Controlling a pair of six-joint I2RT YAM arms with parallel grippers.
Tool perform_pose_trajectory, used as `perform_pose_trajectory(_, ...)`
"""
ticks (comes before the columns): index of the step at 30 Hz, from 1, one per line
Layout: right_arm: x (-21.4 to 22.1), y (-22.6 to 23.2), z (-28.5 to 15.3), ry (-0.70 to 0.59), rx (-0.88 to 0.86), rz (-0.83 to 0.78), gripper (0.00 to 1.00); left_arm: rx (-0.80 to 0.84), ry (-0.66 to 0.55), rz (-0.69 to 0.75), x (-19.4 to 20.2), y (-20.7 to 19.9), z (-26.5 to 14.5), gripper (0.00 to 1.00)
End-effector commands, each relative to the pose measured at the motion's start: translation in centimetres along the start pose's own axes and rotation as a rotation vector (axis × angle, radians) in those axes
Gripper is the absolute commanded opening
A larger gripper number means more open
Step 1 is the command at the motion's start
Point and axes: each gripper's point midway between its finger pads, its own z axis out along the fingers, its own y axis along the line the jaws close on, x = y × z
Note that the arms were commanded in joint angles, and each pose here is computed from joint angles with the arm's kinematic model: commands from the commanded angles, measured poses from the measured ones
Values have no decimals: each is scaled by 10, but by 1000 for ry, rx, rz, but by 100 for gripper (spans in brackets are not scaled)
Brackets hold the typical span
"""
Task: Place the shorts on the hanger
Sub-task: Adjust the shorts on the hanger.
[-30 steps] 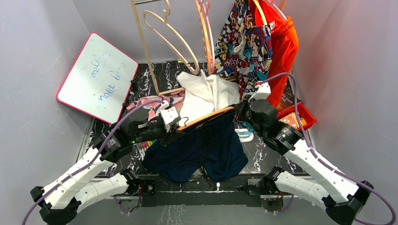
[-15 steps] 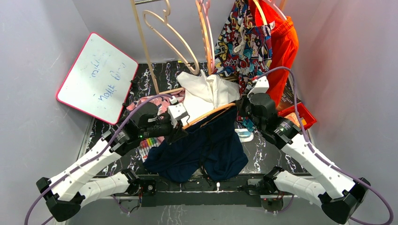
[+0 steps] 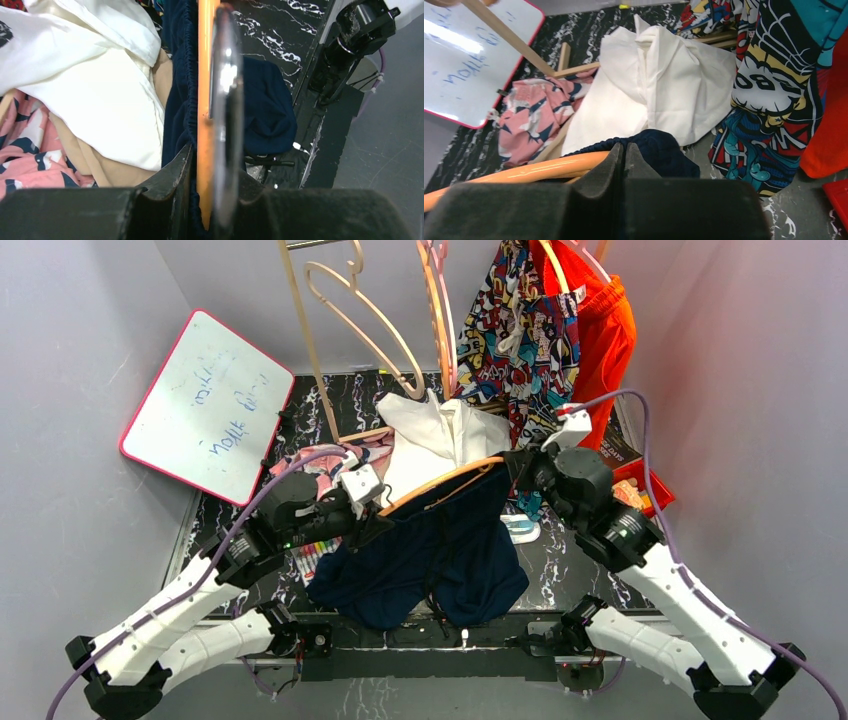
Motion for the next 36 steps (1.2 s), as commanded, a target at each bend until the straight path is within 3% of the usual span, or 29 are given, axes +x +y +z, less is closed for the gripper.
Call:
perform_pose_trajectory(1,-23,55,-35,-47,-277,90,22,-101,-159,46,-36,18,-5,0)
perform_pose_trajectory(4,-21,48,-41,-49,-258,93,41,-111,-164,48,-38,19,-7,0)
perform_pose_trajectory(7,-22,41,-48,-55,-236,113,52,-127,-169,48,-41,22,-7,0)
perform_pose_trajectory(11,-24,26,-50,-87,-163,191,57,-158,-188,47,-45,28,-7,0)
perform_pose_trajectory(15,-13,15,-39,-54,-55,351,56,-164,-218,44,-51,28,-8,0)
perform_pose_trajectory(19,5,17,-21,36,17,443,69,-151,-236,44,-58,25,-9,0)
perform_pose_trajectory(23,9,27,-9,49,-8,483,69,-152,-244,49,-61,26,-11,0)
perform_pose_trajectory(36,4,5,13,-73,123,563,54,-128,-262,48,-65,21,-13,0)
